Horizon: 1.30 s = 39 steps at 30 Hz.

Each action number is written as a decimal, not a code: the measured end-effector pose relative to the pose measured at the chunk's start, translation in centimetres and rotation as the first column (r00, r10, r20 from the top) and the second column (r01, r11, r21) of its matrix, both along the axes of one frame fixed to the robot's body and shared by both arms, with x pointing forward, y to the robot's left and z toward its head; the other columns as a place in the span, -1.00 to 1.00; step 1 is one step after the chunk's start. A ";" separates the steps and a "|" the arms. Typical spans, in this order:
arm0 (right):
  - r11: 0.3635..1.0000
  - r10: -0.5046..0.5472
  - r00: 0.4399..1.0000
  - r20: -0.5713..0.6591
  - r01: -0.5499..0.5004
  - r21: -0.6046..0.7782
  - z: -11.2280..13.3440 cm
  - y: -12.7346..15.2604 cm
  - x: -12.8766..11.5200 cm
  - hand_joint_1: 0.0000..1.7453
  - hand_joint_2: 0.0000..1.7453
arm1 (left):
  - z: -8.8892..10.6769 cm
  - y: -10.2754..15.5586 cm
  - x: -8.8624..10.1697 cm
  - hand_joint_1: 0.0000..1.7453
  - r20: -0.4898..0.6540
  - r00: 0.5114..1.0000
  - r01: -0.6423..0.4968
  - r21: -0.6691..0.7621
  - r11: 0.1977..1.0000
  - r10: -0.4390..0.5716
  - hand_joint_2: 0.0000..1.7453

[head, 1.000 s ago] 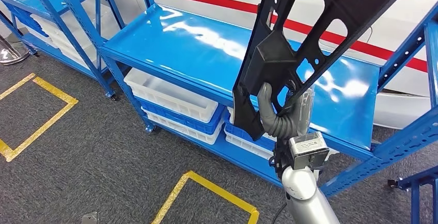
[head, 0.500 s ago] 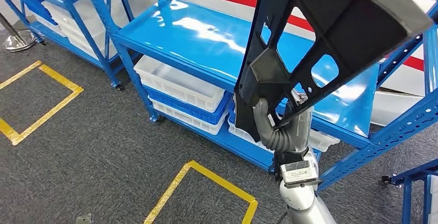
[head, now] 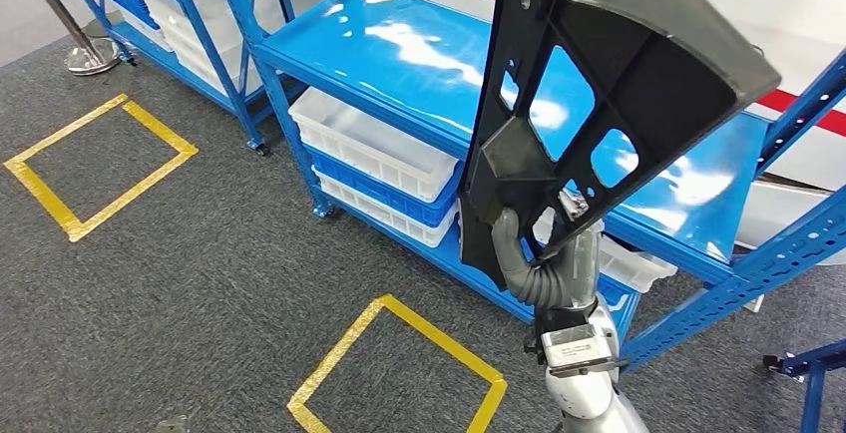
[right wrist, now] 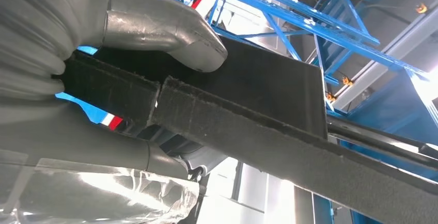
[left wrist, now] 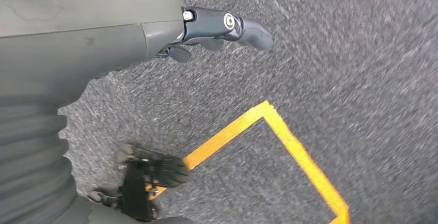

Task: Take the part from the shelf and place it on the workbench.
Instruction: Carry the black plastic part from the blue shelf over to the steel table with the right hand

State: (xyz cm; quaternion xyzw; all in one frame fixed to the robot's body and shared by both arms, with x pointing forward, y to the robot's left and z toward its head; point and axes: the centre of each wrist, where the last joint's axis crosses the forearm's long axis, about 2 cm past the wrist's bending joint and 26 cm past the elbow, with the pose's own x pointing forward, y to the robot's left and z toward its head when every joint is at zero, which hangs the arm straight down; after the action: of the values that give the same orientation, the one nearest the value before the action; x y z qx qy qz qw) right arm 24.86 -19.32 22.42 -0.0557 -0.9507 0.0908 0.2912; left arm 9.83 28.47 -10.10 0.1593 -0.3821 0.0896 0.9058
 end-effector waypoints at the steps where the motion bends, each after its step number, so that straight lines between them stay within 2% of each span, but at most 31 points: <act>1: 1.000 0.002 1.000 -0.003 -0.002 -0.001 -0.1 0.0 0.0 1.00 1.00 | 0.0 0.0 0.0 -1.00 0.004 1.000 0.001 0.002 1.000 -0.001 1.00; 22: 1.000 0.026 0.999 -0.038 -0.026 -0.018 -1.2 -0.4 -0.5 1.00 1.00 | -0.1 0.2 -0.1 -1.00 0.040 0.998 0.051 -0.033 0.998 -0.050 1.00; 34: 0.986 0.166 0.981 -0.097 -0.167 0.001 -1.2 0.3 -0.7 1.00 1.00 | -0.1 1.0 -0.1 -1.00 0.075 0.984 0.175 -0.164 0.971 -0.164 1.00; 39: 0.980 0.200 0.976 -0.091 -0.200 0.009 -0.8 1.1 -0.9 1.00 1.00 | -0.1 2.2 0.0 -1.00 0.086 0.981 0.185 -0.160 0.970 -0.173 1.00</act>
State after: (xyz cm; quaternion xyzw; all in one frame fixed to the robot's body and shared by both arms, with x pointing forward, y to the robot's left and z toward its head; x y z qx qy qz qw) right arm 23.92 -18.18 21.65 0.0443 -0.9371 0.1220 0.3240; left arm 9.85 30.64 -10.18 0.0441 -0.4182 0.0447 0.9062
